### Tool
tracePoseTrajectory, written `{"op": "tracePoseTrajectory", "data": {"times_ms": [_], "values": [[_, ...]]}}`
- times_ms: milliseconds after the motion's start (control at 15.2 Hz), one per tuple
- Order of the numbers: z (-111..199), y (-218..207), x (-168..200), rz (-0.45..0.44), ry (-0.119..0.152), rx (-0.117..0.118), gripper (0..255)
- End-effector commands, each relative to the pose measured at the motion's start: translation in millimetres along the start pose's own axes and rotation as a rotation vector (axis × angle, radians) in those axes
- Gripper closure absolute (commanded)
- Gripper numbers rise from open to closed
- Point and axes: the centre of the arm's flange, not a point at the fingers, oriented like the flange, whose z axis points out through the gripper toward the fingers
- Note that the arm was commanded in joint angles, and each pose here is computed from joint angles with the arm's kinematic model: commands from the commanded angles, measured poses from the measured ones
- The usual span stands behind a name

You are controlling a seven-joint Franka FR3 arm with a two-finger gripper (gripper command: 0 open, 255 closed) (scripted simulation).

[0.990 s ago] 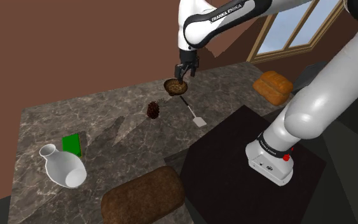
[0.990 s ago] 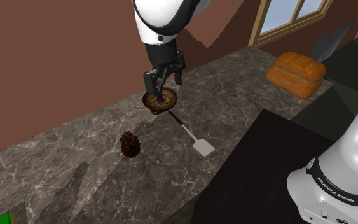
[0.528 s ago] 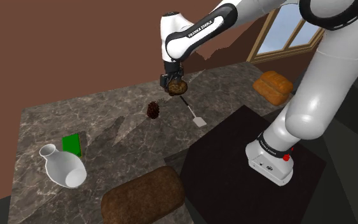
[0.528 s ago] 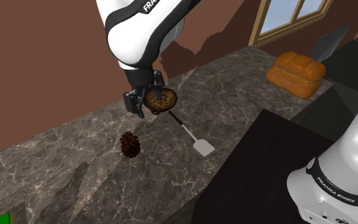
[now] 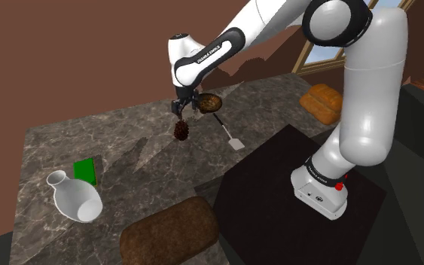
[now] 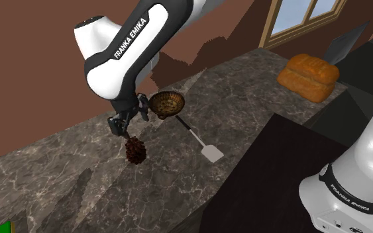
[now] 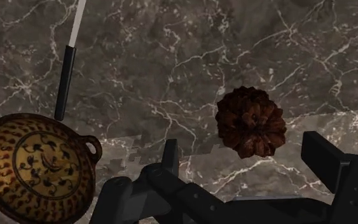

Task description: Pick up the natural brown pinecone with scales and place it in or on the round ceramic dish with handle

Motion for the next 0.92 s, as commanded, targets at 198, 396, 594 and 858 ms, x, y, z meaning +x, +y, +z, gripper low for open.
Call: {"op": "tracePoseTrajectory", "data": {"times_ms": [198,396,594,858], "values": [[41,-29,45,-0.018,-0.004,0.003,0],[56,-36,55,-0.023,-0.005,0.004,0],[72,-36,55,-0.023,-0.005,0.004,0],[91,-36,55,-0.023,-0.005,0.004,0]]}}
